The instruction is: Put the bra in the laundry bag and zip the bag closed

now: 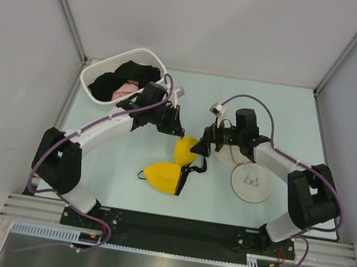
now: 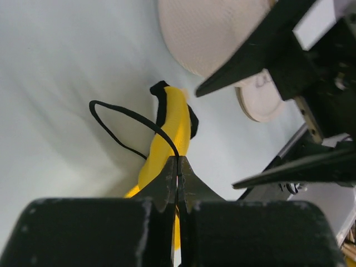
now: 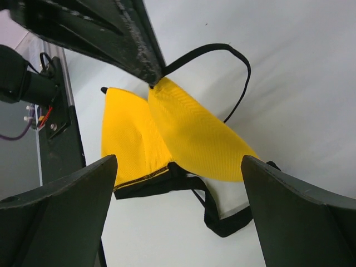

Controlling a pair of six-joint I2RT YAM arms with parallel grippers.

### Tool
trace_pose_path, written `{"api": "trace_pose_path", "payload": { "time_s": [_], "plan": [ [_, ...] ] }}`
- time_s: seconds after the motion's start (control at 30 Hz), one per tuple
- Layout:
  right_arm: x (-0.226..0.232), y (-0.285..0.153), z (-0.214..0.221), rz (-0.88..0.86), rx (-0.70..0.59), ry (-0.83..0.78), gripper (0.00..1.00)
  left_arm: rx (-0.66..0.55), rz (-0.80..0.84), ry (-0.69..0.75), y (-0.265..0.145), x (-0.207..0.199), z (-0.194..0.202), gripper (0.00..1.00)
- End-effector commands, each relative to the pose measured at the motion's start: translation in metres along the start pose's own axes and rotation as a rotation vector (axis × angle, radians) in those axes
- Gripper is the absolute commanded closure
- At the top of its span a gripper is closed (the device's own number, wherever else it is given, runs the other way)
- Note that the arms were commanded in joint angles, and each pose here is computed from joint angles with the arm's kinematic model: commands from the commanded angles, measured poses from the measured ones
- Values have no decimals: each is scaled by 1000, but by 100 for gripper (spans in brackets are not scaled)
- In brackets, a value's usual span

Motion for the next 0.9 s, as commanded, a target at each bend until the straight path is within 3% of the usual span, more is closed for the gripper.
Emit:
{"api": "trace_pose_path", "payload": {
  "time_s": [0.0,0.47,0.7,0.83,0.87],
  "plan": [
    [1,7,-14,-92,-12,-92,0,-18,142,110,-24,-29,1,100],
    [5,21,-6,-162,13,-159,0,54,221,187,-37,-36,23,100],
    [3,26,-25,-124,-8,-239,0,90,231,205,-39,-34,33,100],
    [10,29,-22,-167,5,-229,8,95,237,218,-42,-33,36,100],
    [15,31,-14,-179,32,-202,14,99,234,217,-42,-32,37,100]
  ]
}}
Point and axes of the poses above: each gripper's point midway between its finger pads, its own y axis out along the fingers, its own x axis along the line the jaws close on, z = x × y, the point moved 1 cm from there along -y, back along the fingers, and after that the axes turned 13 degrees about -y, right-handed, at the moved point
